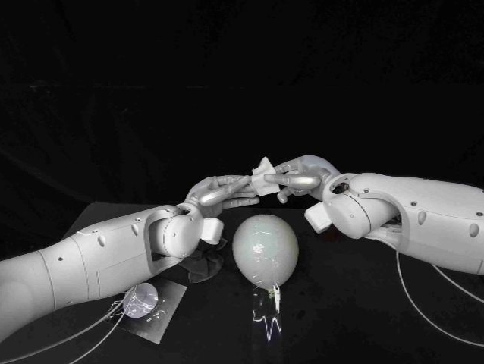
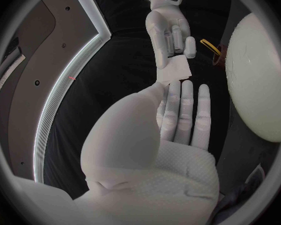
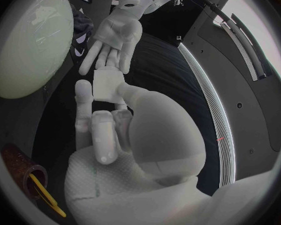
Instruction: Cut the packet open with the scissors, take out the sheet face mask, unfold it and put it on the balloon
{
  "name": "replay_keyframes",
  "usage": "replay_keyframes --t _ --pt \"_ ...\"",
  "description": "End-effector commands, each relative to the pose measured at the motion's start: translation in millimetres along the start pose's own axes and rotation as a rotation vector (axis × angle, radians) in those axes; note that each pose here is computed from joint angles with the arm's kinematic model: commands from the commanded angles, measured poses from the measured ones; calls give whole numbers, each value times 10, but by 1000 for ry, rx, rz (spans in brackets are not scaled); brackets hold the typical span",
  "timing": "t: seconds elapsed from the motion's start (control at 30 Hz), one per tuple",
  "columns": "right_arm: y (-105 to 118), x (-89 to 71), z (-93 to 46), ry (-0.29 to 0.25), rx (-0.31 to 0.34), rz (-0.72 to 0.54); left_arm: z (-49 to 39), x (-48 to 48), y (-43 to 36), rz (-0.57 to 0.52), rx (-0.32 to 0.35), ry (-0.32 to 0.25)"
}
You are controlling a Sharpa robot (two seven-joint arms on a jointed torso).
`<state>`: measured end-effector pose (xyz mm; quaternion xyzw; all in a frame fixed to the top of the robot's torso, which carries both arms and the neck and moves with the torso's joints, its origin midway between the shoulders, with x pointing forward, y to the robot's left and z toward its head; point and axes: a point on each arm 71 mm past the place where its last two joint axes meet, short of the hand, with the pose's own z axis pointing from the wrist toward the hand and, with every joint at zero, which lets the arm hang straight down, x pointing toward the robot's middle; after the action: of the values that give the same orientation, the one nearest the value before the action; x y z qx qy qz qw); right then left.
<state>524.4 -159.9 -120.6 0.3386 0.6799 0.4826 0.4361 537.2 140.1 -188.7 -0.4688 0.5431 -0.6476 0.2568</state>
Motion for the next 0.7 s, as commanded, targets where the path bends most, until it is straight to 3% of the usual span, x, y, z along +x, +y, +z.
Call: replay_keyframes --t 0.03,0.5,0.7 --pt "-3 40 5 36 4 1 6 33 -19 -5 18 16" --pt "-15 37 0 23 -8 -11 2 37 -26 8 31 7" --pt "-26 -101 -20 -44 -43 -51 -3 27 -31 13 35 0"
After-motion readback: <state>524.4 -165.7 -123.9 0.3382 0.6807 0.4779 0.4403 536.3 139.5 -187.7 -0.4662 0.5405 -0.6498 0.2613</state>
